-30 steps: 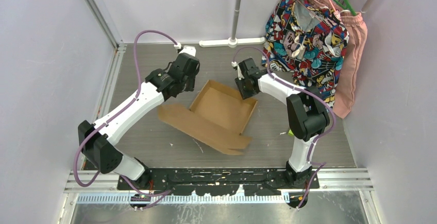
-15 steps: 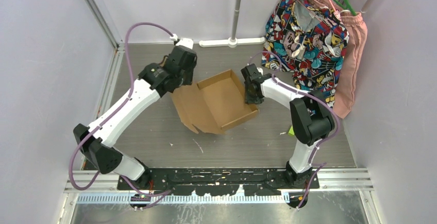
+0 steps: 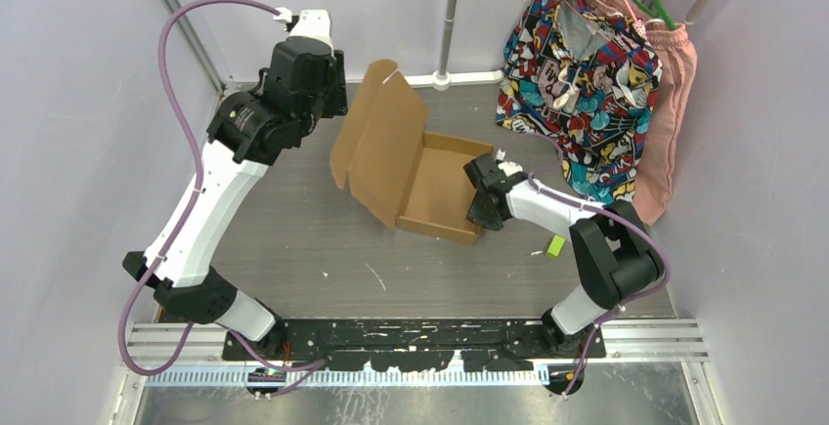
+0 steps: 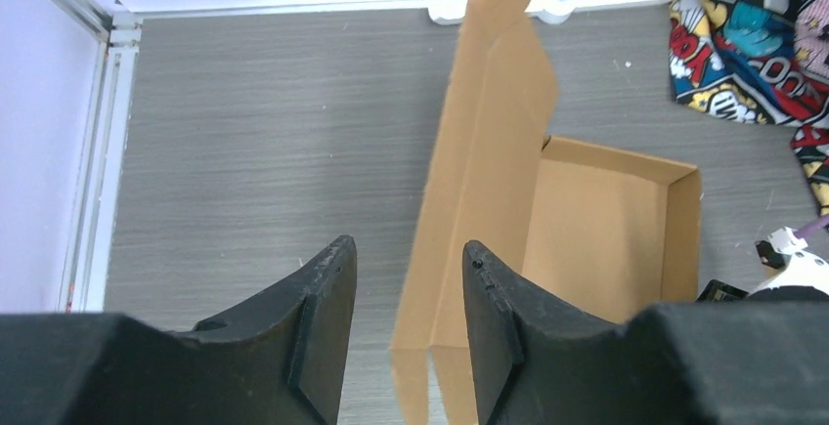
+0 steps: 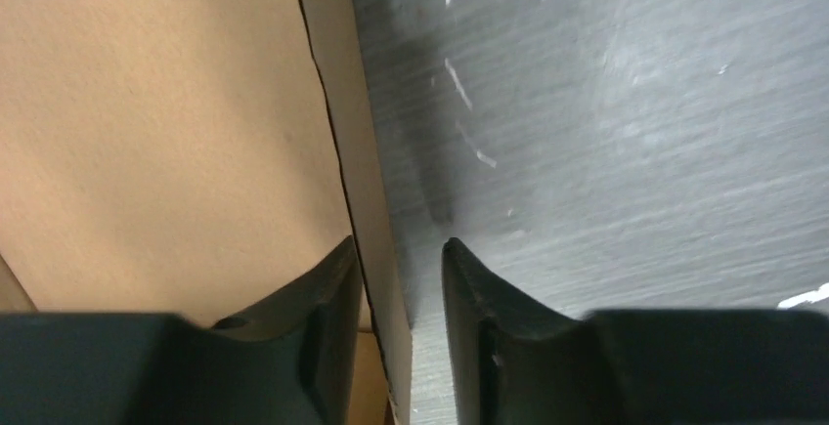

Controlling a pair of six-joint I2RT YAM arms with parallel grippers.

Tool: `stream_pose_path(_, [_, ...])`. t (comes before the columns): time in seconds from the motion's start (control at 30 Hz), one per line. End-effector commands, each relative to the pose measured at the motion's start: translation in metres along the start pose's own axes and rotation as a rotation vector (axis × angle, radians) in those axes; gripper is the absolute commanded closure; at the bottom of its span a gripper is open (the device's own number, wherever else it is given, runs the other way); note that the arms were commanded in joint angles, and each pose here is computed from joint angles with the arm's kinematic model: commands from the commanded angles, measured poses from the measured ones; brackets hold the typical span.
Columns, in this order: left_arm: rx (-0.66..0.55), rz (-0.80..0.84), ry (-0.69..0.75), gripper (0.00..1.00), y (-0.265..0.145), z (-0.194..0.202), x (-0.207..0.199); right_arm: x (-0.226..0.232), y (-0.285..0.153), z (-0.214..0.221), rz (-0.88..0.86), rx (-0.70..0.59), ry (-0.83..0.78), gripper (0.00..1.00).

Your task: Fold the paper box

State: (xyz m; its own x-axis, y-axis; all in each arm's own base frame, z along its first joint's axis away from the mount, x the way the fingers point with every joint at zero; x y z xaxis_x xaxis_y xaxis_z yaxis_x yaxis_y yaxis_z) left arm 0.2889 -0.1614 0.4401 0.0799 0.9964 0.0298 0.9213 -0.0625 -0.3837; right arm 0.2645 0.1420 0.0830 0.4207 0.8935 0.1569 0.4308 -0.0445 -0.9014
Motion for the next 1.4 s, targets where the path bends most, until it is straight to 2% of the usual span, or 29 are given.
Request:
stream_pose_path(0.0, [0.041, 0.000, 0.002, 0.55, -0.003, 0.014, 0.003, 0.020, -0.014, 0.004, -0.119, -0.065, 0.152, 0.53])
stream_pose_path(0.13, [0.059, -0.012, 0.008, 0.55, -0.003, 0.025, 0.007, 0.016, -0.032, -0.002, -0.155, -0.111, 0.139, 0.22])
stream_pose_path(0.23, [0.067, -0.023, 0.010, 0.55, -0.005, 0.031, 0.010, 0.014, -0.059, -0.025, -0.179, -0.204, 0.019, 0.10])
stream_pose_path(0.3, [0.067, -0.030, 0.007, 0.55, -0.007, 0.035, 0.013, 0.019, -0.079, -0.046, -0.237, -0.294, -0.151, 0.09])
stream_pose_path(0.33, [0.067, -0.033, 0.005, 0.55, -0.009, 0.037, 0.015, 0.022, -0.086, -0.058, -0.270, -0.350, -0.287, 0.09])
stream_pose_path(0.43, [0.080, -0.025, 0.001, 0.55, -0.013, 0.043, 0.017, 0.038, -0.090, -0.097, -0.316, -0.453, -0.544, 0.12])
stream_pose_path(0.53, [0.091, -0.021, -0.001, 0.55, -0.019, 0.048, 0.020, 0.056, -0.074, -0.122, -0.283, -0.473, -0.796, 0.11])
stream_pose_path(0.6, [0.100, -0.022, 0.003, 0.55, -0.020, 0.051, 0.021, 0.063, -0.054, -0.138, -0.219, -0.466, -0.904, 0.10])
stream_pose_path(0.9, [0.160, 0.034, 0.010, 0.52, -0.012, 0.069, 0.011, 0.110, -0.006, -0.183, -0.309, -0.480, -1.073, 0.09])
stream_pose_path(1.07, [0.164, 0.025, 0.029, 0.51, -0.010, 0.073, 0.016, 0.126, 0.008, -0.184, -0.450, -0.435, -1.121, 0.08])
stream_pose_path(1.23, [0.175, 0.016, 0.038, 0.51, -0.005, 0.071, 0.019, 0.132, 0.033, -0.176, -0.497, -0.361, -1.131, 0.08])
stream_pose_path(1.37, [0.182, 0.020, 0.037, 0.51, -0.001, 0.071, 0.018, 0.133, 0.048, -0.167, -0.514, -0.321, -1.126, 0.12])
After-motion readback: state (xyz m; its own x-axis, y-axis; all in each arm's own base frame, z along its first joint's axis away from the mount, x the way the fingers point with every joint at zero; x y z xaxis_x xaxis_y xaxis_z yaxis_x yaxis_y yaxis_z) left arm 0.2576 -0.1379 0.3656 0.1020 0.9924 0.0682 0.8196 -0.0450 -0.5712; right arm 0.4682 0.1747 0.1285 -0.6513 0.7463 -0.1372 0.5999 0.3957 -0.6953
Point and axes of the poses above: each gripper's point midway between its finger pads, its own y axis out along the fingers, its own x axis along the line the jaws close on, z = x × y, the point moved 6 cm from there along -y, back along the fingers, and after that the axes turned 4 degrees about y, right-handed, at the moved point
